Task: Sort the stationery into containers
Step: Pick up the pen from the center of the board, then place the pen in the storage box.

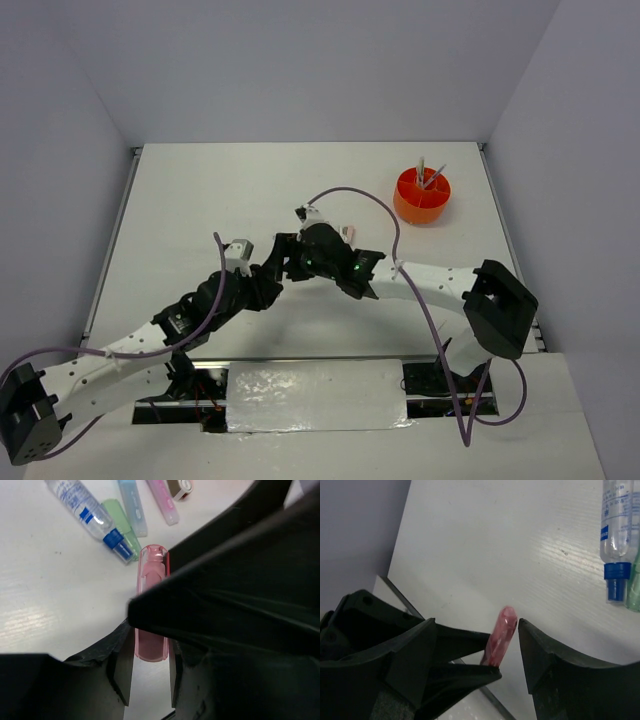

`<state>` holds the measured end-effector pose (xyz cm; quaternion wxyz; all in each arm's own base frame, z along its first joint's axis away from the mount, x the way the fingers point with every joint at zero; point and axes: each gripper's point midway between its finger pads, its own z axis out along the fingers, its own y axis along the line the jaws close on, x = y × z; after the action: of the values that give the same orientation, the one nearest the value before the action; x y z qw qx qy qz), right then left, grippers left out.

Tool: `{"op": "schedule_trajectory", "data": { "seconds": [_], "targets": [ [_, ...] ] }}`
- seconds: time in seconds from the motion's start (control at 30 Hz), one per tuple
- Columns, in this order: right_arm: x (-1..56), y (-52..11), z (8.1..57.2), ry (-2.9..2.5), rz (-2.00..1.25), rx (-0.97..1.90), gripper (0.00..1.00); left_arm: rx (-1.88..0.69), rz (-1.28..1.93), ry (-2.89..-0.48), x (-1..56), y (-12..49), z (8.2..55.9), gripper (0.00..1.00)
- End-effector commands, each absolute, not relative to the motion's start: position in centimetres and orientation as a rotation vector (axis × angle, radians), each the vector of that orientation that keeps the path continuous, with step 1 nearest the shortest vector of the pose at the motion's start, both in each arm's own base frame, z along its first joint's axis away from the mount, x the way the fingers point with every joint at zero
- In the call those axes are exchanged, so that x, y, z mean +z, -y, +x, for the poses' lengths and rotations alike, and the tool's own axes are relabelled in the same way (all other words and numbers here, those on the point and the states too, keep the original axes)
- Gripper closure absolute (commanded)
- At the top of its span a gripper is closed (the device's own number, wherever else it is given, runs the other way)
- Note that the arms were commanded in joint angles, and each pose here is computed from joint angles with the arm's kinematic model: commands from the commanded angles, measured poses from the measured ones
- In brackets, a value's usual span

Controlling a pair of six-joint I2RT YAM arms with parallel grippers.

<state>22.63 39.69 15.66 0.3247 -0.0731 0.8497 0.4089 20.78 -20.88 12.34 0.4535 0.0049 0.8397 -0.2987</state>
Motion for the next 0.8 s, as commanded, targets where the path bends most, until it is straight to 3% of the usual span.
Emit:
{"op": "schedule_trajectory", "data": {
  "seconds": [0.0, 0.17, 0.27, 0.33, 0.37, 0.43, 0.47, 0.57, 0.7, 0.77],
  "targets": [
    [18.3, -42.0, 22.9, -2.164, -0.154, 1.133, 0.27, -0.798, 0.054, -1.935, 16.0, 21.6, 21.3, 1.0],
    [17.1, -42.2, 23.2, -2.187, -0.136, 1.099, 0.36, -0.838, 0.077, -1.896, 16.8, 21.7, 20.9, 0.97],
    [17.4, -42.0, 23.4, -2.173, -0.14, 1.079, 0.56, -0.851, 0.079, -1.888, 16.8, 21.8, 20.8, 0.91],
    [17.6, -41.6, 23.5, -2.172, -0.138, 1.062, 0.87, -0.846, 0.074, -1.89, 16.8, 21.7, 20.8, 0.82],
    [17.8, -41.2, 23.8, -2.162, -0.133, 1.042, 1.0, -0.835, 0.06, -1.892, 16.8, 21.5, 20.9, 0.58],
    [18.4, -40.5, 24.3, -2.131, -0.135, 1.035, 1.0, -0.816, 0.039, -1.909, 16.7, 21.2, 21.0, 0.14],
    [18.7, -40.0, 24.7, -2.096, -0.178, 1.027, 1.0, -0.792, 0.026, -1.926, 16.9, 20.9, 21.2, 0.01],
    [20.7, -36.3, 27.3, -1.946, -0.285, 0.985, 1.0, -0.654, -0.039, -2.041, 16.0, 19.1, 21.2, 0.01],
    [24.4, -25.5, 33.0, -1.731, -0.185, 0.794, 1.0, -0.495, -0.095, -2.158, 15.0, 16.8, 20.7, 0.01],
    [26.9, -18.3, 36.7, -1.6, -0.114, 0.561, 1.0, -0.508, -0.091, -2.164, 15.3, 16.7, 20.2, 0.01]
  ]
}}
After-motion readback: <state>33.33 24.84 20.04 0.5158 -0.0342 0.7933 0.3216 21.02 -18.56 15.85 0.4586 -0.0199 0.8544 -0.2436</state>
